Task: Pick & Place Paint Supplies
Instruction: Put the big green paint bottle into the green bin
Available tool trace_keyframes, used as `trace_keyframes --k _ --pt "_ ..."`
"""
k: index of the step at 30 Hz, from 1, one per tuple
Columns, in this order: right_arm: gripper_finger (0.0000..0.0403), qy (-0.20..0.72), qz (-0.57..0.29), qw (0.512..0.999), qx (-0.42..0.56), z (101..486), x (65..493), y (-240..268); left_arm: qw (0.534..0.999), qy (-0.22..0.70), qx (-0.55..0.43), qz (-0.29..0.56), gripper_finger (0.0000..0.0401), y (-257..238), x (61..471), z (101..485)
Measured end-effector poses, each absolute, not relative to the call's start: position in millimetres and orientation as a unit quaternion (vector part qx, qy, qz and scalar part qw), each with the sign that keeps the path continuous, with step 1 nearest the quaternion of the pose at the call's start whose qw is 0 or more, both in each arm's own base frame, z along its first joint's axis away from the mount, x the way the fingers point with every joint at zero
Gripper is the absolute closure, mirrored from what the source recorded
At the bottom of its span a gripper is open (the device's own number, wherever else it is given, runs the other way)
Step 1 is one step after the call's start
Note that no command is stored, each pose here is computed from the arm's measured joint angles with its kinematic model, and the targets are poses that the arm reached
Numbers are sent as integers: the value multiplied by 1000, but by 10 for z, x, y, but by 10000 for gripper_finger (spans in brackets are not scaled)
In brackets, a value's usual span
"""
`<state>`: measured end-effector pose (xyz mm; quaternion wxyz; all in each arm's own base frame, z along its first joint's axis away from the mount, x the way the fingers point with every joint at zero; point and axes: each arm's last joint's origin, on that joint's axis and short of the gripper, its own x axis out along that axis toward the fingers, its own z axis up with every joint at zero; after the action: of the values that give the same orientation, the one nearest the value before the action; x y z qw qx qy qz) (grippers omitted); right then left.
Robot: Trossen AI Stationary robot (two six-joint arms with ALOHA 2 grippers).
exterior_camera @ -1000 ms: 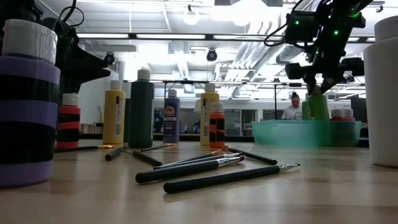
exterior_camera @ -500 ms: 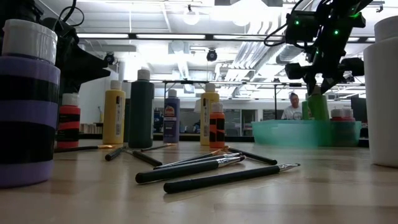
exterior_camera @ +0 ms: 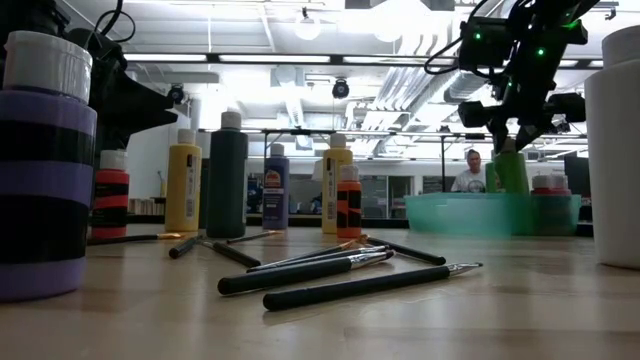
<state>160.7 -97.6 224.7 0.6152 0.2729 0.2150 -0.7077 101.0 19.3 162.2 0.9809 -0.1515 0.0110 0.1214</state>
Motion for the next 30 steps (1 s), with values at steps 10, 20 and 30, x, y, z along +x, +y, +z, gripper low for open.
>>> trace_keyframes --k 10,20,30 --pt "248 220 -702 615 284 2238 1610 -972 981 11 -152 121 249 193 1010 1622" --pt "244 230 -685 620 305 2296 1535 -921 981 11 -152 121 249 193 1010 1622" --pt "238 241 -652 634 339 2403 1398 -832 981 11 -152 121 249 193 1010 1622"
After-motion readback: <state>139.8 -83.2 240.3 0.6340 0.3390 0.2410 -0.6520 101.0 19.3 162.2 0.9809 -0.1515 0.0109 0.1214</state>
